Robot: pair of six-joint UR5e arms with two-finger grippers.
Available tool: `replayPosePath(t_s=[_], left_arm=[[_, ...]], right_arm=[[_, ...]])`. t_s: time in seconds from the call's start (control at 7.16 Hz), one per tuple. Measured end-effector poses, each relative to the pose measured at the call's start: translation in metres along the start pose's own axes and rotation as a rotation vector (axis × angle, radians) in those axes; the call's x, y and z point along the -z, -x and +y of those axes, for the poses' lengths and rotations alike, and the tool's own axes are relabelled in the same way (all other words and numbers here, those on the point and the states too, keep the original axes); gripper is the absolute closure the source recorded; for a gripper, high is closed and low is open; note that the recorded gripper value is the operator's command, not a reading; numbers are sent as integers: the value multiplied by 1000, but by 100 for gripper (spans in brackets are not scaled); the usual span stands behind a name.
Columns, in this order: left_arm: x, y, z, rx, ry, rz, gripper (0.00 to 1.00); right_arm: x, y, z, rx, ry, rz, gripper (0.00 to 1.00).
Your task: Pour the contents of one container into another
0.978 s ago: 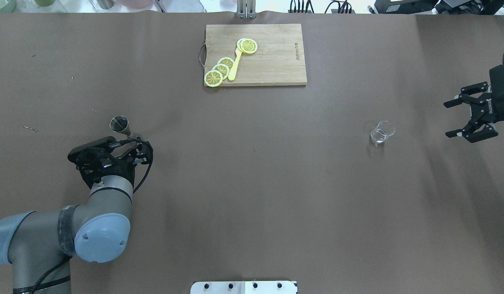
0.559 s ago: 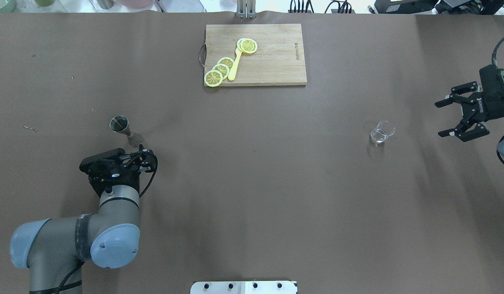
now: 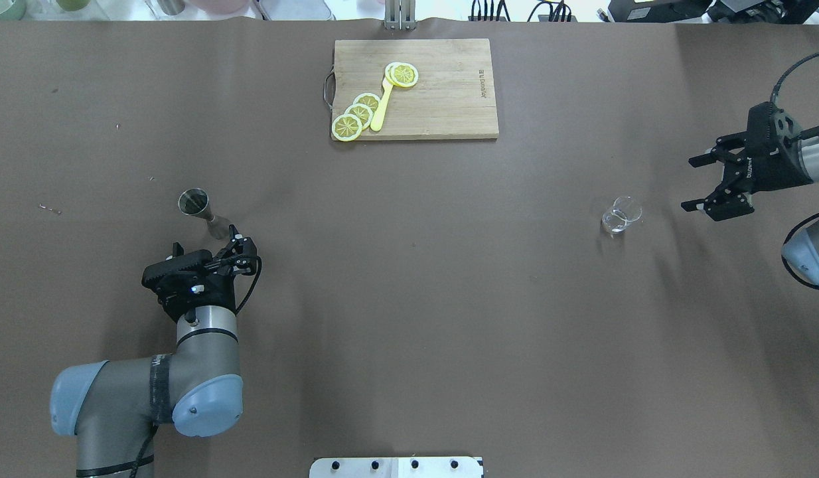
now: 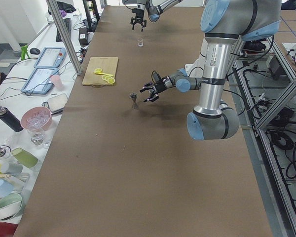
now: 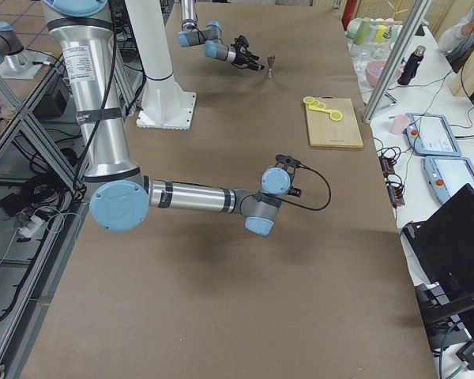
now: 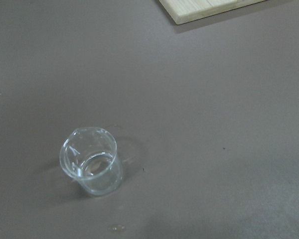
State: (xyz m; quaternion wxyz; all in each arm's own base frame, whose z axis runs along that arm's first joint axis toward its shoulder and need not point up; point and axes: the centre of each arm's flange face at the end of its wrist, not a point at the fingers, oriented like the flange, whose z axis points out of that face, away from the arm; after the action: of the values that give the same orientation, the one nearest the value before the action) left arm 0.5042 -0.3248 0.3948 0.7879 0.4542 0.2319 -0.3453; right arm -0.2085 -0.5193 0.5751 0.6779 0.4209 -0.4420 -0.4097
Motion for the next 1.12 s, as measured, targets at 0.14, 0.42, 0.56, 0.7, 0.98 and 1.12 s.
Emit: replayPosePath(t_s=[0.14, 0.42, 0.56, 0.7, 0.98, 1.12], left_arm=[[-6, 2, 6, -17, -33, 1, 5], [-16, 7, 23, -3, -71, 4, 5], [-21, 8, 31, 2, -86, 5, 5], [-24, 8, 35, 2, -105, 8, 5], [-34, 11, 33, -1, -130, 2, 5], [-43, 12, 30, -2, -145, -10, 5]], right_arm=[[-9, 12, -9, -3, -8, 11, 0], [-22, 34, -15, 7, -28, 21, 0], [-26, 42, -12, -3, -40, 22, 0], [-29, 47, -11, -8, -48, 21, 0], [-36, 54, -13, -5, -54, 13, 0], [-40, 57, -13, -3, -52, 7, 0]])
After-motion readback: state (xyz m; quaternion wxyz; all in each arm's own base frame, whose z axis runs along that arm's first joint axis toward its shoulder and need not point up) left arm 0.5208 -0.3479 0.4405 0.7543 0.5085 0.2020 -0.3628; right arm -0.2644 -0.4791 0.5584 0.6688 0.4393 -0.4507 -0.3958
